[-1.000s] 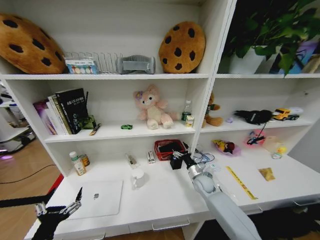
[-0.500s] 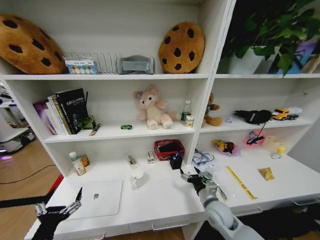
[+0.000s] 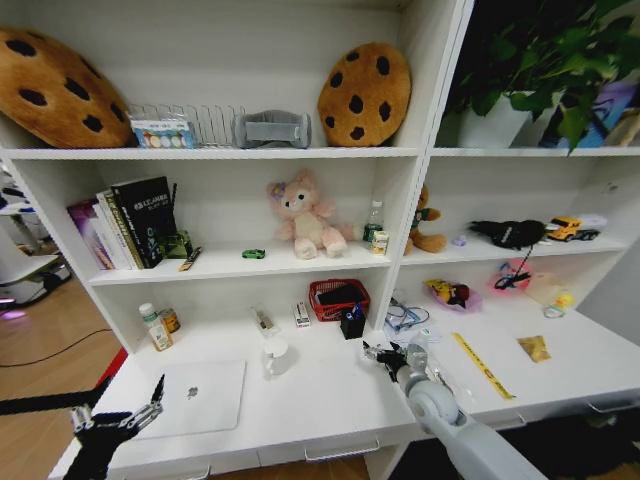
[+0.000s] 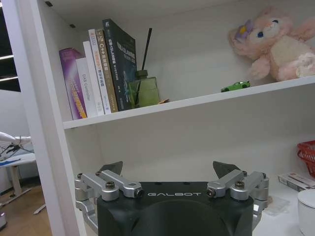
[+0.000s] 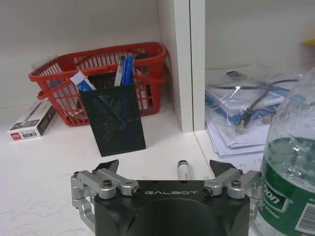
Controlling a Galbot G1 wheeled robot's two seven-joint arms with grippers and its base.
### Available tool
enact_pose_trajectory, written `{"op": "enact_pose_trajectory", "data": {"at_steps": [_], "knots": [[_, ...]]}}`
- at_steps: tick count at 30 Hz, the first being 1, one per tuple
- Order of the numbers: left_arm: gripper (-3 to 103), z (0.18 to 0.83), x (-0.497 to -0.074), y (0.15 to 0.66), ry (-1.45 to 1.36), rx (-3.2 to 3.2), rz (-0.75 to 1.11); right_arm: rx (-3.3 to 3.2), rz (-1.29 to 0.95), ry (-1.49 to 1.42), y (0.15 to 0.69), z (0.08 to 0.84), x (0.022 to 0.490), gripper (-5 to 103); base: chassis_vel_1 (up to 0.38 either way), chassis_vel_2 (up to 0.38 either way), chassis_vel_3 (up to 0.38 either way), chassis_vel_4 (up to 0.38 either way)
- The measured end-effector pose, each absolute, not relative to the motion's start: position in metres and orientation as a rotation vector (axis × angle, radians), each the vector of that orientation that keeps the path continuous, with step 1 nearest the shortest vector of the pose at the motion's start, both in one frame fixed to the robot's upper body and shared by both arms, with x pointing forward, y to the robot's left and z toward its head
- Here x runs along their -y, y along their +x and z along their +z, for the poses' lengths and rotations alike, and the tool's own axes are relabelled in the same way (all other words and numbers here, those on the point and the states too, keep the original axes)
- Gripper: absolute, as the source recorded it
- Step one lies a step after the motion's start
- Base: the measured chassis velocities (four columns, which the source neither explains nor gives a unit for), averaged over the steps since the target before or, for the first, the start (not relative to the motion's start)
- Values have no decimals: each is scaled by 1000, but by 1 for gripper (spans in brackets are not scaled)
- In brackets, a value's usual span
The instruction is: Organize the objects on the table.
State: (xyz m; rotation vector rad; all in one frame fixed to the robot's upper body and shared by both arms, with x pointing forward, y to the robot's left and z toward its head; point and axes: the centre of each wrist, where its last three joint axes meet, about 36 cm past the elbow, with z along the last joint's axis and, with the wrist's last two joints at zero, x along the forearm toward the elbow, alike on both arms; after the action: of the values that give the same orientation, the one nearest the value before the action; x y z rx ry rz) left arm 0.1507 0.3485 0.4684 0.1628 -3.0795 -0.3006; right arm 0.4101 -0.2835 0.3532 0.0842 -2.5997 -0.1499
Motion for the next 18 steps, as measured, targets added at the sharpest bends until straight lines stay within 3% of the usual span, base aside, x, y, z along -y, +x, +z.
{"op": "enact_pose_trajectory", "data": {"at_steps": [15,18], "knots": [[100,468,-349,151,163,3079,-301,2561,-161,80,436,332,296,103,0,0,0,0],[100,468,-349,151,163,3079,-301,2552,-157,96,436,332,296,95,0,0,0,0]]}}
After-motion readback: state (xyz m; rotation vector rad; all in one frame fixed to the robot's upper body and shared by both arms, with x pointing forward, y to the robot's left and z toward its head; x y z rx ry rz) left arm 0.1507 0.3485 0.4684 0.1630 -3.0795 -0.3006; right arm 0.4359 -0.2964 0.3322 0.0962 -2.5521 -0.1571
